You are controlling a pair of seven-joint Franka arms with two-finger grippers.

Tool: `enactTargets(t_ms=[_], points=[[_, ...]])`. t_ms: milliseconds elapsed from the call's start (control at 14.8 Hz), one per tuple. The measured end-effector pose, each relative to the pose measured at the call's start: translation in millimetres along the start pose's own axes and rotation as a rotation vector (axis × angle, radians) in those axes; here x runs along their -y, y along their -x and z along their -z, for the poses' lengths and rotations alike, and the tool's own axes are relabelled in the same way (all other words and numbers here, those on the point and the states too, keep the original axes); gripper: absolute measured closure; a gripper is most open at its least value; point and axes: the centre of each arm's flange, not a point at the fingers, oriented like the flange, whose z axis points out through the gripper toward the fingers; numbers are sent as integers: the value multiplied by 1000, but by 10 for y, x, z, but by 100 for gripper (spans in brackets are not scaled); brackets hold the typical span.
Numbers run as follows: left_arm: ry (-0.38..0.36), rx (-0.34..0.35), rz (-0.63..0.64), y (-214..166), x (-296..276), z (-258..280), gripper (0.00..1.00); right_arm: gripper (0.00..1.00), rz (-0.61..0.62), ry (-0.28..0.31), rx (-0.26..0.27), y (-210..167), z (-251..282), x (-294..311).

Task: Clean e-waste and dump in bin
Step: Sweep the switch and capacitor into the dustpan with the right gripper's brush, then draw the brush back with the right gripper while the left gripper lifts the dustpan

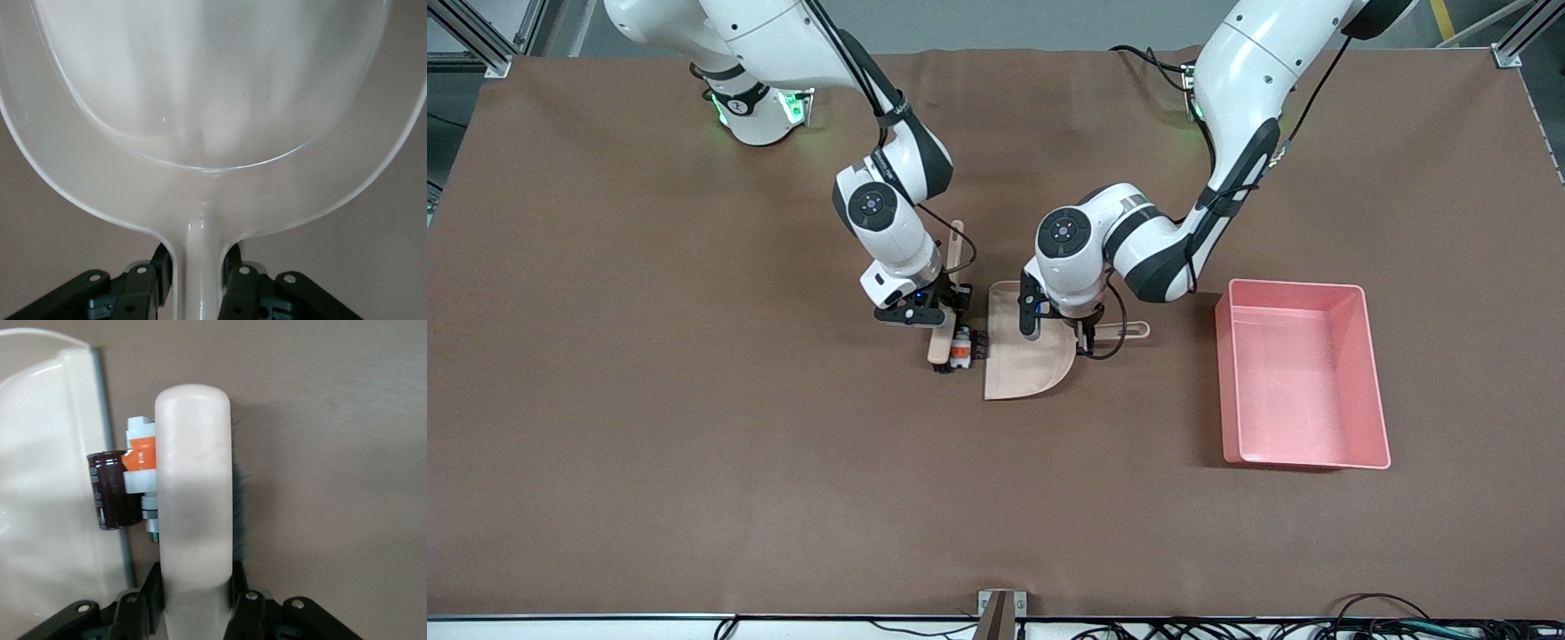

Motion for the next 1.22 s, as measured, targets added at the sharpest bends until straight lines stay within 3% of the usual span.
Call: enactTargets(t_ms=[947, 1218], points=[[-1, 2, 5, -14, -9, 6, 66, 57, 5, -63, 9, 305, -59, 674], [-1, 2, 5, -13, -9, 5, 66, 57, -15, -6, 70, 165, -28, 597]])
